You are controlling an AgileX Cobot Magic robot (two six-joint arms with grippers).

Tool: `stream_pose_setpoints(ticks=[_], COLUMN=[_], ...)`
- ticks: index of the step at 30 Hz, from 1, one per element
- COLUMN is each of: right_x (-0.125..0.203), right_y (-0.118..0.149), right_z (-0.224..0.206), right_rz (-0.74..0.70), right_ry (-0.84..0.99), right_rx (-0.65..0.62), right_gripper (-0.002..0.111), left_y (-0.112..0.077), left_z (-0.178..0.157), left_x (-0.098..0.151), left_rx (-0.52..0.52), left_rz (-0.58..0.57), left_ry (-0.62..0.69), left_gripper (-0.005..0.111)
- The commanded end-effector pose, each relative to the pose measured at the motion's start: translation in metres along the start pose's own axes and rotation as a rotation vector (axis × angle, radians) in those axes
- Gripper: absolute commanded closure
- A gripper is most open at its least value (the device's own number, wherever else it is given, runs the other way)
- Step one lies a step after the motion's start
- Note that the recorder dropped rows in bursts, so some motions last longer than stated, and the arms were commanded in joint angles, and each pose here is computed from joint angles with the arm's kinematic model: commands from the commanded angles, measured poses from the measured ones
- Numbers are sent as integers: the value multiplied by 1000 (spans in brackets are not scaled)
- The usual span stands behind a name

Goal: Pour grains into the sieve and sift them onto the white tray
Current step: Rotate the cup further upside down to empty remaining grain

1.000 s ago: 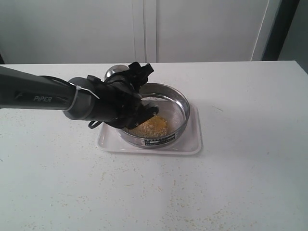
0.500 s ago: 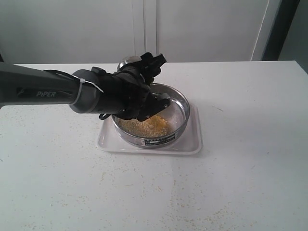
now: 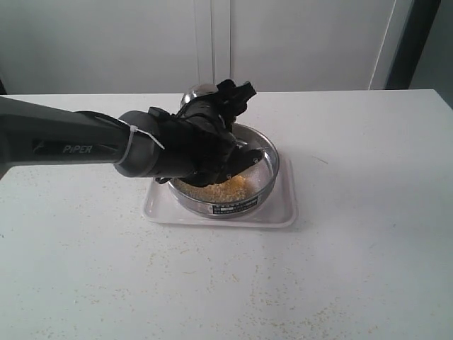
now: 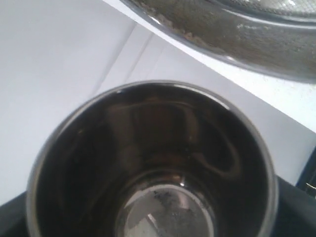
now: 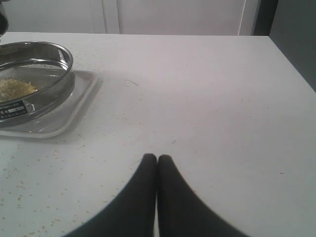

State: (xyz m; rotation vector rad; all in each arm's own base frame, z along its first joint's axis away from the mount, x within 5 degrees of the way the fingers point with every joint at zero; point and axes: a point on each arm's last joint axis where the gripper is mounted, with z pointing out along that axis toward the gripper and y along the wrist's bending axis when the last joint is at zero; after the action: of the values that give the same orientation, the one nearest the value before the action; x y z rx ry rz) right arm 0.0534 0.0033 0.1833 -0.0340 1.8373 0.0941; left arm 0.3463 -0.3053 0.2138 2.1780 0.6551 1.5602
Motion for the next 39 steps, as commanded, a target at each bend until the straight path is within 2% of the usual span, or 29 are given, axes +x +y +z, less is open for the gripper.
stream_pose_setpoints(ticks=[1, 6, 12, 24, 39], right_x=[1, 1, 1, 1, 1], right_y=[0, 0, 0, 0, 0], right_z=[0, 0, 0, 0, 0], right_rz=[0, 0, 0, 0, 0], right_ry=[-13, -13, -13, -13, -13], right_rx=[2, 2, 2, 2, 2], right_gripper=[108, 108, 108, 108, 108], left_y=[7, 17, 11, 7, -3], left_z=[-12, -22, -16, -11, -11], left_x=[5, -9, 0, 1, 4], left_rx=[7, -44, -6, -3, 79], left_rz=[-21, -68, -77, -154, -633], left_ry=[89, 27, 82, 74, 112], left_gripper=[107, 107, 107, 107, 107])
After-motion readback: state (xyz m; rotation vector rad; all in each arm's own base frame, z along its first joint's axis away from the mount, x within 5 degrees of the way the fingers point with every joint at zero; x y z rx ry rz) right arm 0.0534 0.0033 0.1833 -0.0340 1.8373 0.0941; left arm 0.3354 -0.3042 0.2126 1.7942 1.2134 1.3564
